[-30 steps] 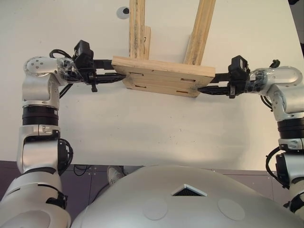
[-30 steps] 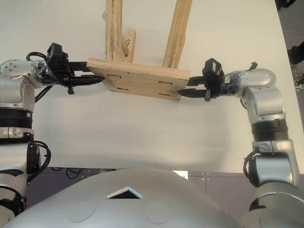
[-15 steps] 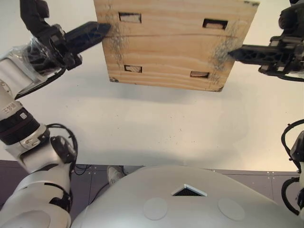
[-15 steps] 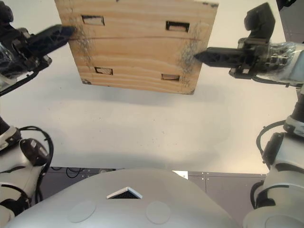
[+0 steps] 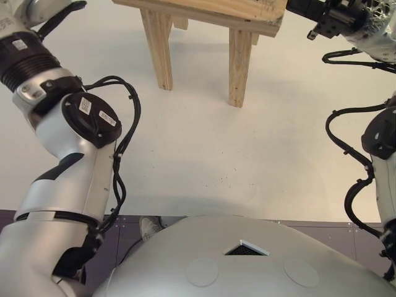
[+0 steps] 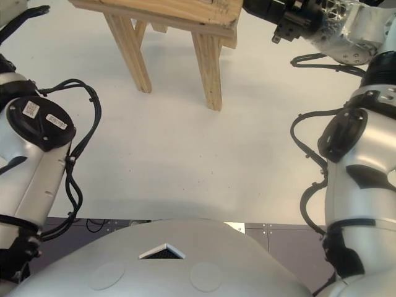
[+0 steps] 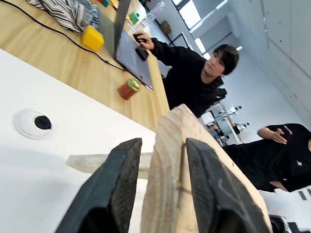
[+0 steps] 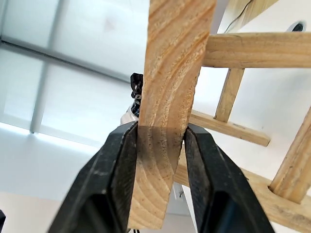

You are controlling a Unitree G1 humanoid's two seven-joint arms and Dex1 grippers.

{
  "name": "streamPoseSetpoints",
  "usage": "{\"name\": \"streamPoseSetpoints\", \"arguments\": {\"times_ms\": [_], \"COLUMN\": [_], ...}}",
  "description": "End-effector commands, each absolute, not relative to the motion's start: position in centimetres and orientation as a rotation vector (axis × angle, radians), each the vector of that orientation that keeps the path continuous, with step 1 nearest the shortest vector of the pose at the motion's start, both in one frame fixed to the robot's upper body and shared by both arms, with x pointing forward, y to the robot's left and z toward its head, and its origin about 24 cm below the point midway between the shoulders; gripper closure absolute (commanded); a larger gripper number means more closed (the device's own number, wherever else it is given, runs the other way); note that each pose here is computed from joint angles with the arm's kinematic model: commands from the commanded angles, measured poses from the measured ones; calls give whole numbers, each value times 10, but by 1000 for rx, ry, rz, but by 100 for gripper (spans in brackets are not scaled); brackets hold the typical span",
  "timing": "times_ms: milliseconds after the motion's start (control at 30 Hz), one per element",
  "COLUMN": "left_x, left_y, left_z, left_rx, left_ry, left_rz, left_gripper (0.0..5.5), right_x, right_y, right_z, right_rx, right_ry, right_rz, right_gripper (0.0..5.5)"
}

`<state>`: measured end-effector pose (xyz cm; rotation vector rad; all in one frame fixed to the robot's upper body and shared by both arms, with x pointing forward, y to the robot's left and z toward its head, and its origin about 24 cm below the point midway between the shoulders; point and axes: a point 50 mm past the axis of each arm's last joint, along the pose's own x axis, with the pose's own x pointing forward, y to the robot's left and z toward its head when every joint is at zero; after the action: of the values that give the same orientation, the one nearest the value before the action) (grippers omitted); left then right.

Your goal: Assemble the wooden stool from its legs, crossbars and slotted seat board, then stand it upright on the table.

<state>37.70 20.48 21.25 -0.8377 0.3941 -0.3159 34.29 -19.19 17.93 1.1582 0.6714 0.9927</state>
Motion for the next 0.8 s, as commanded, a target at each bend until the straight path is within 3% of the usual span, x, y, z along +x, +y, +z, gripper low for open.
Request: {"name": "streamPoseSetpoints", "arguments": {"times_ms": [33, 167, 300, 367, 467, 567, 633, 700, 800], "left_x": [386, 391, 370, 347, 320, 283, 267, 259, 254], "left_y": [205, 225, 267, 274, 277, 269, 258, 244, 213], "left_z": [177, 192, 210, 197, 157, 95, 71, 57, 52], "left_rx": [-834, -864, -715, -602, -445, -279, -242, -216, -204], "left_ry": [441, 200, -223, -306, -246, -68, -2, 32, 25], "left_rz": [-250, -216, -70, -21, 91, 167, 166, 150, 79], "left_gripper": [324, 263, 248, 278, 330, 388, 418, 456, 516], "right_x": [348, 346, 340, 327, 306, 283, 270, 263, 261], "right_y": [-183, -193, -219, -223, -220, -197, -175, -161, -162], "right_z": [151, 138, 136, 127, 117, 80, 67, 65, 63], "right_rx": [1130, 1161, 1123, 1011, 833, 492, 311, 230, 202], "right_ry": [747, 721, 413, 260, 80, 94, 84, 49, 20], "right_rz": [868, 801, 726, 647, 465, 130, 43, 1, -67], "right_gripper": [342, 274, 255, 251, 308, 370, 405, 446, 512]}}
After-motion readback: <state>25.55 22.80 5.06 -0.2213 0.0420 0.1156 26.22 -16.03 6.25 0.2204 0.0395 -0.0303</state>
